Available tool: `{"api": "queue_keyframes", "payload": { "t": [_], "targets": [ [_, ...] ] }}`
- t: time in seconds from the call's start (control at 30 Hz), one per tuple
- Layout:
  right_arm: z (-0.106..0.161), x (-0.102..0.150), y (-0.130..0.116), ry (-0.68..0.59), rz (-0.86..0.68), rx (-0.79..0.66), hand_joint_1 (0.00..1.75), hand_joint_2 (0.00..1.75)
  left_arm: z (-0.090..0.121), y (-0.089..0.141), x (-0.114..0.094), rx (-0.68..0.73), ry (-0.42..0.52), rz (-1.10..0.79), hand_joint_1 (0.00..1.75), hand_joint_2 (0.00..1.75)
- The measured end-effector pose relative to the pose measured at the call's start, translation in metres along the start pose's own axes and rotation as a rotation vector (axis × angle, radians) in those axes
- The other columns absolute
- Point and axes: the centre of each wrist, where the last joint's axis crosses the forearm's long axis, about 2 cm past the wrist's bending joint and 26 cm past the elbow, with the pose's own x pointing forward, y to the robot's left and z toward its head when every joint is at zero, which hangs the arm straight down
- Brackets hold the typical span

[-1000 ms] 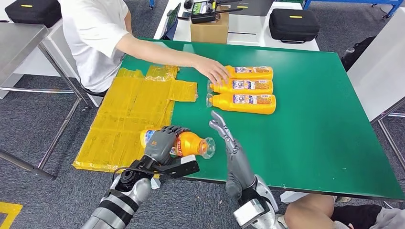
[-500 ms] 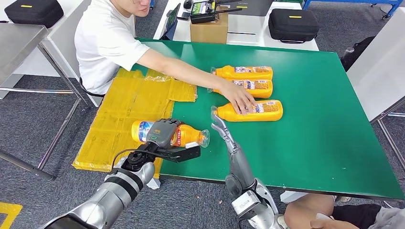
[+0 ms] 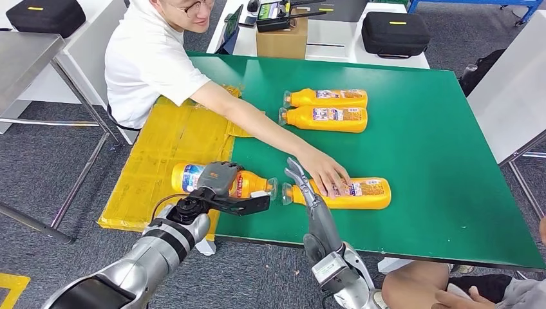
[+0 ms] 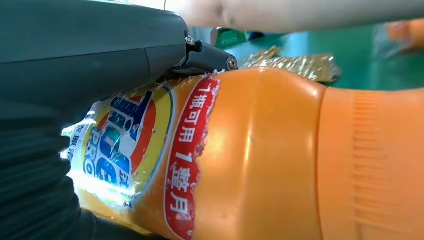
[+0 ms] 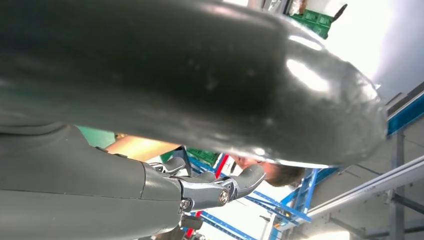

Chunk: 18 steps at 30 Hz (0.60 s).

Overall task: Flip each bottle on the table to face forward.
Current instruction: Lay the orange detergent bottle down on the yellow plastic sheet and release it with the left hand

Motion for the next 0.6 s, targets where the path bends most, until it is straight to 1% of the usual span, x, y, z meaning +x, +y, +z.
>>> {"api": "queue_keyframes", "payload": {
  "t": [0.03, 0.07, 0.27, 0.47, 0.6],
  "targets": [
    [0.001, -0.001, 0.000, 0.005, -0.001, -0.002, 0.00, 1.31, -0.001, 0.000, 0.000, -0.010, 0.003, -0.003, 0.03, 1.75],
    [0.001, -0.002, 0.000, 0.010, -0.001, -0.003, 0.00, 1.75, -0.001, 0.000, 0.000, -0.021, 0.003, -0.003, 0.00, 1.75],
    [0.005, -0.007, 0.000, 0.038, -0.002, -0.012, 0.00, 1.75, -0.005, 0.003, 0.001, -0.081, -0.012, 0.013, 0.00, 1.75],
    [0.010, -0.012, -0.002, 0.061, 0.005, -0.032, 0.00, 1.75, -0.007, 0.006, 0.001, -0.103, -0.096, 0.124, 0.00, 1.75],
    [0.012, -0.014, -0.003, 0.071, 0.008, -0.038, 0.00, 1.75, -0.008, 0.007, 0.003, -0.100, -0.115, 0.159, 0.00, 1.75]
  ]
}}
